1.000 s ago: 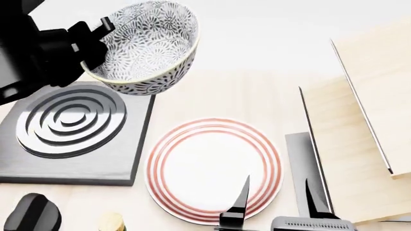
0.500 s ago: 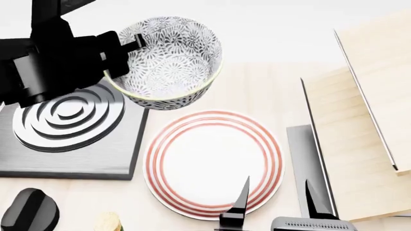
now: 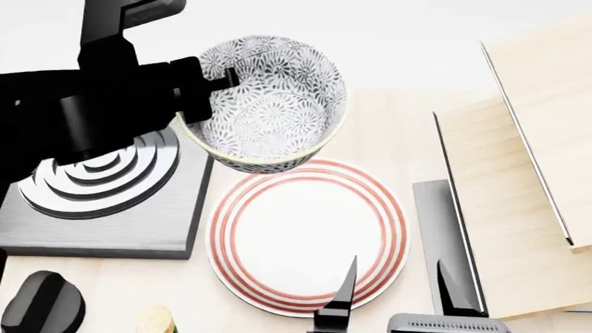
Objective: Pick up the akita bowl and put it on the plate.
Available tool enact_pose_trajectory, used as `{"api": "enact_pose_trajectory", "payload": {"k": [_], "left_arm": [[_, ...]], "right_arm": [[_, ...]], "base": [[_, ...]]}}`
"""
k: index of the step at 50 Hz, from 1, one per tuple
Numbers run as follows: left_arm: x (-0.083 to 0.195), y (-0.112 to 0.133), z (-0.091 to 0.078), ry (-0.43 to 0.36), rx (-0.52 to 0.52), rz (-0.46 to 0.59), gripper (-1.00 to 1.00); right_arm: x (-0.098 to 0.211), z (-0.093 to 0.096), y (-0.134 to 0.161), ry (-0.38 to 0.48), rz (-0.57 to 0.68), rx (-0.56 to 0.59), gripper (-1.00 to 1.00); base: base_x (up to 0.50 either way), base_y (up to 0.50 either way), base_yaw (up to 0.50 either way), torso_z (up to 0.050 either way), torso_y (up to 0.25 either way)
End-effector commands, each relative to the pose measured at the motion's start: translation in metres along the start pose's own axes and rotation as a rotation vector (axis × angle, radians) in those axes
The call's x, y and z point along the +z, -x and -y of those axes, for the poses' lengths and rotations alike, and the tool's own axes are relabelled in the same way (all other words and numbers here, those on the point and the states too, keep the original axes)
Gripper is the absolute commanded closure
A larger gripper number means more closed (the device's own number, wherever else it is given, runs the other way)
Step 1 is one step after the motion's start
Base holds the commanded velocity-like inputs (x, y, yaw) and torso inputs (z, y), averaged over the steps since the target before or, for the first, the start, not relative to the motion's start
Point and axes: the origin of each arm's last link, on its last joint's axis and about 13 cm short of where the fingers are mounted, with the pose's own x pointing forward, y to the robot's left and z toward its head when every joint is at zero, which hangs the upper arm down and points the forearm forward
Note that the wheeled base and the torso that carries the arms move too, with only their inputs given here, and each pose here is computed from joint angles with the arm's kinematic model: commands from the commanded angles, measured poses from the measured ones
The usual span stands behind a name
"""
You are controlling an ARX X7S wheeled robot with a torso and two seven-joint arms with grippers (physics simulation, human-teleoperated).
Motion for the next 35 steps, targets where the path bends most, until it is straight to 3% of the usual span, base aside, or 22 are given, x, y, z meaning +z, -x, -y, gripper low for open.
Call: {"api": "enact_pose_trajectory", "payload": {"k": [1, 6, 7, 9, 14, 20, 21, 23, 27, 28, 32, 35], "left_arm": [[-0.002, -0.002, 0.004, 0.020, -0.043, 0.013, 1.00], [-0.010, -0.005, 0.007, -0.066, -0.021, 0.010, 1.00], [-0.010, -0.007, 0.007, -0.037, -0.025, 0.004, 1.00], [-0.013, -0.008, 0.008, -0.067, -0.032, -0.003, 1.00], [-0.017, -0.009, 0.010, -0.023, -0.126, -0.022, 1.00], [-0.020, -0.010, 0.010, -0.082, -0.065, 0.022, 1.00], [-0.021, -0.010, 0.010, -0.082, -0.118, -0.016, 1.00], [-0.024, -0.012, 0.011, -0.105, -0.062, 0.010, 1.00], [-0.024, -0.013, 0.010, -0.071, -0.090, -0.005, 1.00], [-0.026, -0.013, 0.011, -0.108, -0.064, 0.007, 1.00], [-0.026, -0.012, 0.011, -0.064, -0.130, -0.018, 1.00], [-0.026, -0.013, 0.010, -0.076, -0.107, -0.010, 1.00]], "right_arm": [[-0.001, -0.001, 0.000, 0.000, -0.005, 0.003, -1.00], [-0.002, -0.001, 0.000, 0.000, -0.006, 0.003, -1.00], [-0.002, -0.001, 0.000, 0.000, -0.006, 0.004, -1.00], [-0.002, -0.001, 0.000, 0.001, -0.008, 0.004, -1.00], [-0.002, -0.001, 0.000, -0.001, -0.008, 0.005, -1.00], [-0.003, -0.001, 0.000, 0.000, -0.011, 0.005, -1.00], [-0.003, -0.001, 0.000, -0.001, -0.011, 0.004, -1.00], [-0.004, -0.001, -0.001, 0.002, -0.014, 0.004, -1.00], [-0.003, -0.002, 0.000, 0.003, -0.013, 0.007, -1.00], [-0.003, -0.001, 0.000, 0.002, -0.013, 0.007, -1.00], [-0.004, -0.002, -0.001, 0.003, -0.014, 0.008, -1.00], [-0.003, -0.002, 0.000, 0.003, -0.014, 0.010, -1.00]], "base": [[0.00, 0.00, 0.00, 0.000, 0.000], [0.00, 0.00, 0.00, 0.000, -0.021], [0.00, 0.00, 0.00, 0.002, -0.123], [0.00, 0.00, 0.00, 0.001, -0.122], [0.00, 0.00, 0.00, 0.000, -0.014], [0.00, 0.00, 0.00, 0.000, 0.000], [0.00, 0.00, 0.00, 0.000, 0.000], [0.00, 0.00, 0.00, 0.000, 0.000], [0.00, 0.00, 0.00, 0.000, -0.115], [0.00, 0.00, 0.00, 0.000, -0.123], [0.00, 0.00, 0.00, 0.000, -0.054], [0.00, 0.00, 0.00, 0.000, 0.000]]}}
